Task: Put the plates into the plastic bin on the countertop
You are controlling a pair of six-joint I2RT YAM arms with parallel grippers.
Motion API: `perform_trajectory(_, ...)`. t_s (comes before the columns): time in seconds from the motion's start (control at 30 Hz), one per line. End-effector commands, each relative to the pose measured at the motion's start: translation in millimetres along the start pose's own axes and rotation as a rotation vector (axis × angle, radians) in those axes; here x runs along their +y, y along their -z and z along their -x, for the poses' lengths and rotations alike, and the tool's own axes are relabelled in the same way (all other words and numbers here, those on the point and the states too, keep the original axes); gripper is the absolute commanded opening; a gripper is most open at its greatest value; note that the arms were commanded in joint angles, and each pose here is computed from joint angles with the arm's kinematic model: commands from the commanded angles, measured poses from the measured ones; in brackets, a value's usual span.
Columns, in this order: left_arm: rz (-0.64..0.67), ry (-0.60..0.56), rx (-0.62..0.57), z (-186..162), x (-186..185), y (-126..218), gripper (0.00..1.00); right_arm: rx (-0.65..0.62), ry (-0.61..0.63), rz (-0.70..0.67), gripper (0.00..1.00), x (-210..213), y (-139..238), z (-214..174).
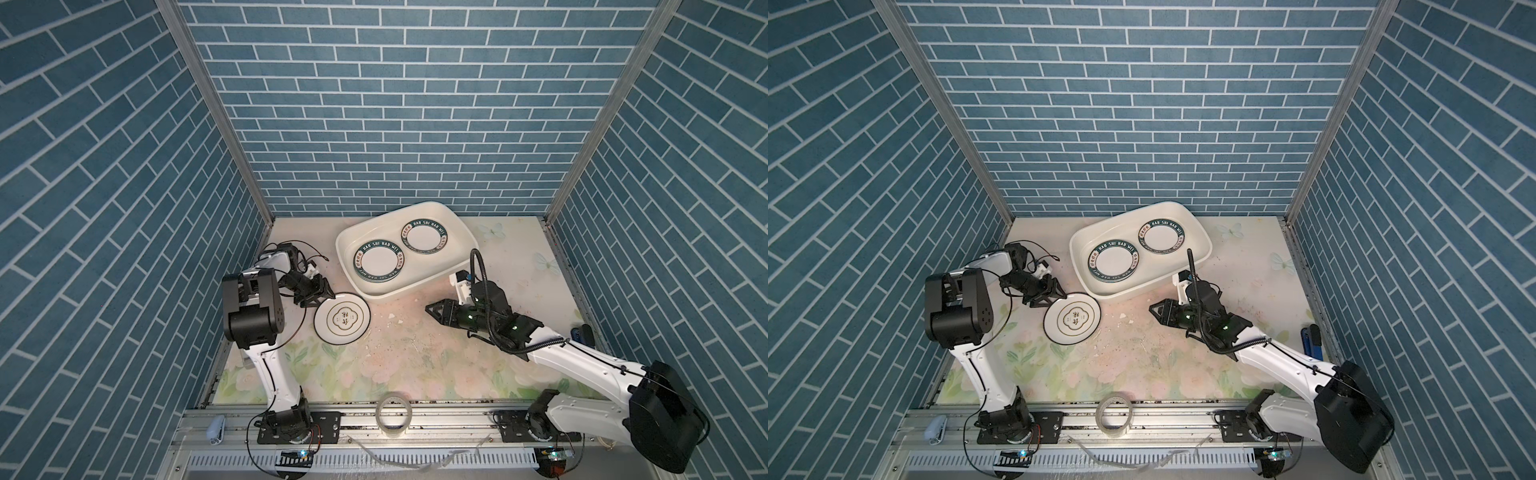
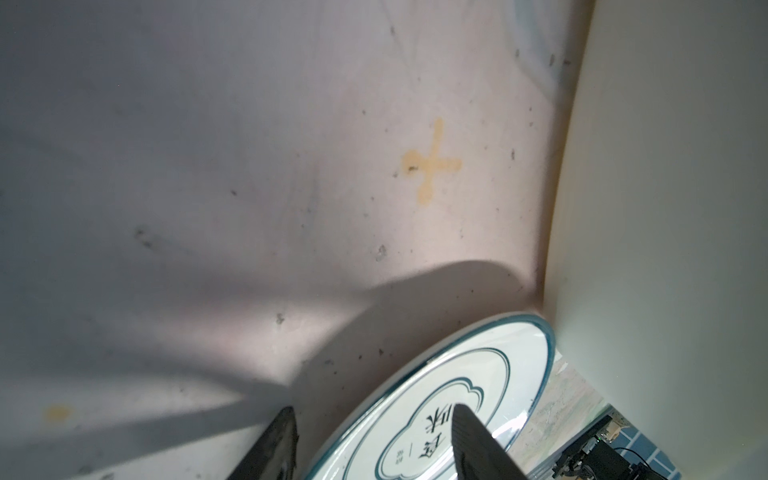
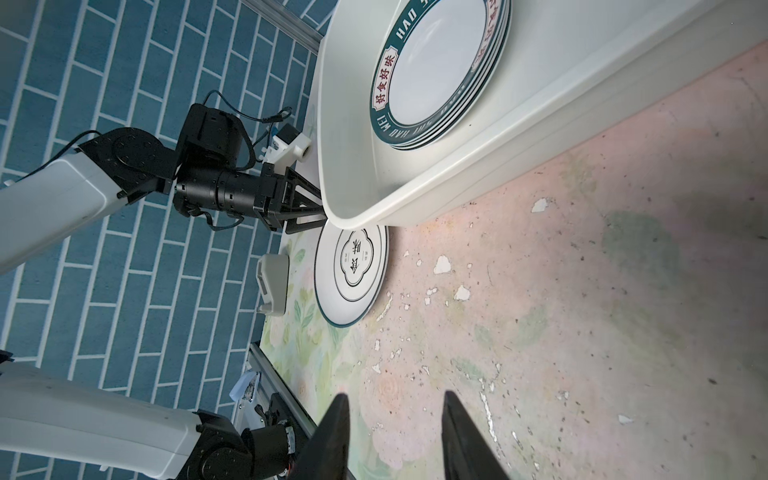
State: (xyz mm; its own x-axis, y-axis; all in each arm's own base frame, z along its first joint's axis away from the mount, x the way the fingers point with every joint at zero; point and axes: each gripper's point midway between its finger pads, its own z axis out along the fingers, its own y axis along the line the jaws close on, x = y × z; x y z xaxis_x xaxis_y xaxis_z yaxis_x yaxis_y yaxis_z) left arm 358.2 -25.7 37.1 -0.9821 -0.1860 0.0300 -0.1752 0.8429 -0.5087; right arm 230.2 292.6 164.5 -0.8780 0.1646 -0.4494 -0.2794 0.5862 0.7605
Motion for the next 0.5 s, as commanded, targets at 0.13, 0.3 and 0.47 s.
perform_trajectory(0.13,-0.060,-0.045,0.002,-25,-22,8,0.60,-0.007,-0.066,-0.005,0.40,-7,-16,-7)
perform_trajectory(0.3,-0.074,-0.056,0.026,-36,-28,2,0.60,0.021,-0.102,-0.031,0.40,-17,-30,-20)
perform_trajectory(0.47,-0.083,-0.062,0.044,-43,-31,-4,0.60,0.035,-0.120,-0.037,0.41,-20,-43,-28)
